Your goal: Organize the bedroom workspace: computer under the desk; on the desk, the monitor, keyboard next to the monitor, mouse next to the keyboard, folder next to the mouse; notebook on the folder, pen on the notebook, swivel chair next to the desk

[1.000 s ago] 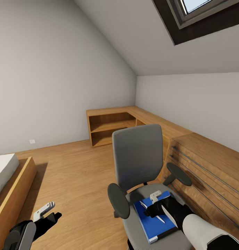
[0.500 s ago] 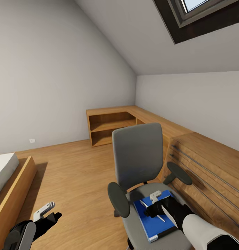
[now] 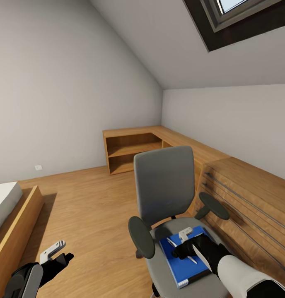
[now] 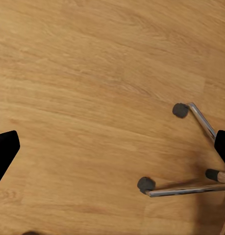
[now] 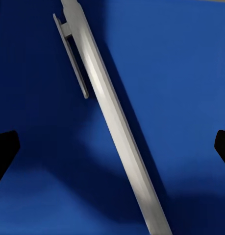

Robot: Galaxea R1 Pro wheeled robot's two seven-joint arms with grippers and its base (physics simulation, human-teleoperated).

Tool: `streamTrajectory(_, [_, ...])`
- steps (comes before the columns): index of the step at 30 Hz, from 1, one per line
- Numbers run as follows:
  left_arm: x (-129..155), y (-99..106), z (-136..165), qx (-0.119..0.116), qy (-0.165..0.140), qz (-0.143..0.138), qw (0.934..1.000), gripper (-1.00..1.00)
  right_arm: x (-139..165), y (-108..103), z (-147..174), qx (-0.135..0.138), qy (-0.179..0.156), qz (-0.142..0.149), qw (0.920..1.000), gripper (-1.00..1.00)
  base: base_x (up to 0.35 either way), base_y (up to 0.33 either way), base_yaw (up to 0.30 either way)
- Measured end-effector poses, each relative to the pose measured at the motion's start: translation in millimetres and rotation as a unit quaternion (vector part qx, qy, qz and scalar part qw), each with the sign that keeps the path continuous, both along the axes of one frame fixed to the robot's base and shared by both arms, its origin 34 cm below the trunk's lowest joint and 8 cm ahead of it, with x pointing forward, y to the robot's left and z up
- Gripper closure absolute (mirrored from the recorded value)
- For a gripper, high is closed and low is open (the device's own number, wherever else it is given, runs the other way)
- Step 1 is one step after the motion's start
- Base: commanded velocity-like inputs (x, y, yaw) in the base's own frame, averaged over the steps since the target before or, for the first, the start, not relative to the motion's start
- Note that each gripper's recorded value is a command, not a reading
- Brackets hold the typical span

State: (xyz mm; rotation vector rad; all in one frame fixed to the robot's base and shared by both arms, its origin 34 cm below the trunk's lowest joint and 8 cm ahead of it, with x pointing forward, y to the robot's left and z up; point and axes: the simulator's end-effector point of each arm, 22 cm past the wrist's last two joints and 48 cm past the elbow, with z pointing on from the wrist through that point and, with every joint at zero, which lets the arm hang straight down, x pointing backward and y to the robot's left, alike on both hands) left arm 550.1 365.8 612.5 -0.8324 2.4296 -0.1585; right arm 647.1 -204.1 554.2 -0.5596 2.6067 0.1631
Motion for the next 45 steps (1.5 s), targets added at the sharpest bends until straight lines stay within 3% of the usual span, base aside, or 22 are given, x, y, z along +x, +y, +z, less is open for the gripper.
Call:
streamTrajectory(21, [0.1,0.1,0.2,0.0,0.0,0.0,1.0,-1.0,-0.3,-0.4,-0.3,-0.001,0.0,0.0,1.0,-1.0,0.0,0.0,0.0])
streamTrajectory(22, [0.1,0.1,0.2,0.0,0.0,0.0,1.0,-1.0,-0.3,-0.4,-0.3,-0.001,0.0,0.0,1.0,1.0,0.0,0.0,0.0])
streamTrajectory(45, [-0.3,0.2,0.0,0.0,0.0,0.0,1.0,-1.0,-0.2,-0.7,-0.3,-0.002,0.0,0.002,1.0,1.0,0.0,0.0,0.0])
